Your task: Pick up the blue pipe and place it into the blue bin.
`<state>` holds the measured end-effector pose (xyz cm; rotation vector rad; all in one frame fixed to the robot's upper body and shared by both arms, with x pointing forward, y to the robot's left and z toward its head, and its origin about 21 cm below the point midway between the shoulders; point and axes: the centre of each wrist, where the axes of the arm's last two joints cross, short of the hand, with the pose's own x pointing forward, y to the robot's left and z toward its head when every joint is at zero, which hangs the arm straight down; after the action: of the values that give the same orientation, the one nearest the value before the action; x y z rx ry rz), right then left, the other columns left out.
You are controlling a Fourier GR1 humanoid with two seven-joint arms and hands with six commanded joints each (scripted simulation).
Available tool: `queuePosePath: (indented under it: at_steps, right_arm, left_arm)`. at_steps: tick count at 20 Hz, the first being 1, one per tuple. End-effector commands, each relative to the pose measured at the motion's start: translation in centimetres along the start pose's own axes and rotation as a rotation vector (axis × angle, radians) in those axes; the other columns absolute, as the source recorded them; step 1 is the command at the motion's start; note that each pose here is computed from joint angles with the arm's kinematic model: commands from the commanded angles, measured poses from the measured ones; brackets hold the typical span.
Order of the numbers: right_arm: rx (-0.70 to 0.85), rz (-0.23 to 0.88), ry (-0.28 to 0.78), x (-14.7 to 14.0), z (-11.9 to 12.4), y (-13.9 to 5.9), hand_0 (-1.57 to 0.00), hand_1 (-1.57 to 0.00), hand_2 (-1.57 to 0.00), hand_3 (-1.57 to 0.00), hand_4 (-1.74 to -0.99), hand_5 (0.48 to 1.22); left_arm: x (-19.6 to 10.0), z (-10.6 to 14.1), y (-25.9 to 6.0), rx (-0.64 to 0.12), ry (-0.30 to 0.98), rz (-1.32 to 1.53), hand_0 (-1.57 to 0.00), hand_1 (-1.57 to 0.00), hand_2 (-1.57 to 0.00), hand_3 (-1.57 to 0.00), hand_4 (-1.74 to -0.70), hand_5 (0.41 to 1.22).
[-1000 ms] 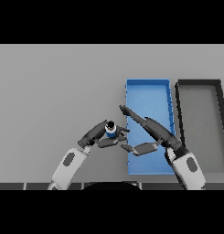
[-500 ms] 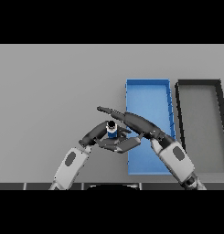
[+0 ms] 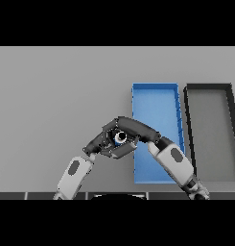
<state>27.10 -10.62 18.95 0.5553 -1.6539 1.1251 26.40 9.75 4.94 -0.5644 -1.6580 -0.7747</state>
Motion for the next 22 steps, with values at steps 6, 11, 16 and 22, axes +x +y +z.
queuePosePath:
  at_steps: [6, 11, 16, 22]
  right_arm:
    - [0.009, -0.012, -0.019, -0.4, -0.5, 0.9, -1.45, -1.45, -1.46, -1.36, -1.68, 1.034]
    - [0.002, -0.038, -0.056, -0.1, -0.4, 1.0, -1.53, -1.53, -1.53, -1.5, -1.721, 1.16]
    - [-0.037, -0.029, -0.064, -0.4, -0.3, 1.8, -1.56, -1.56, -1.56, -1.55, -1.734, 1.201]
    - [-0.061, -0.027, -0.014, 0.2, -0.3, 1.9, -1.57, -1.57, -1.57, -1.56, -1.739, 1.216]
  left_arm:
    - [-0.1, -0.4, -0.2, -0.014, -0.059, 0.066, -1.57, -1.57, -1.57, -1.44, -1.72, 1.221]
    - [0.5, -0.2, 0.1, 0.003, -0.075, 0.045, -1.57, -1.57, -1.57, -1.43, -1.73, 1.221]
    - [0.3, 0.4, 0.6, 0.019, -0.077, -0.041, -1.17, -1.07, -1.03, -0.93, -1.47, 1.221]
    - [0.1, 0.4, 0.8, -0.043, -0.001, -0.095, -0.31, -0.28, -0.27, -0.24, -1.05, 0.938]
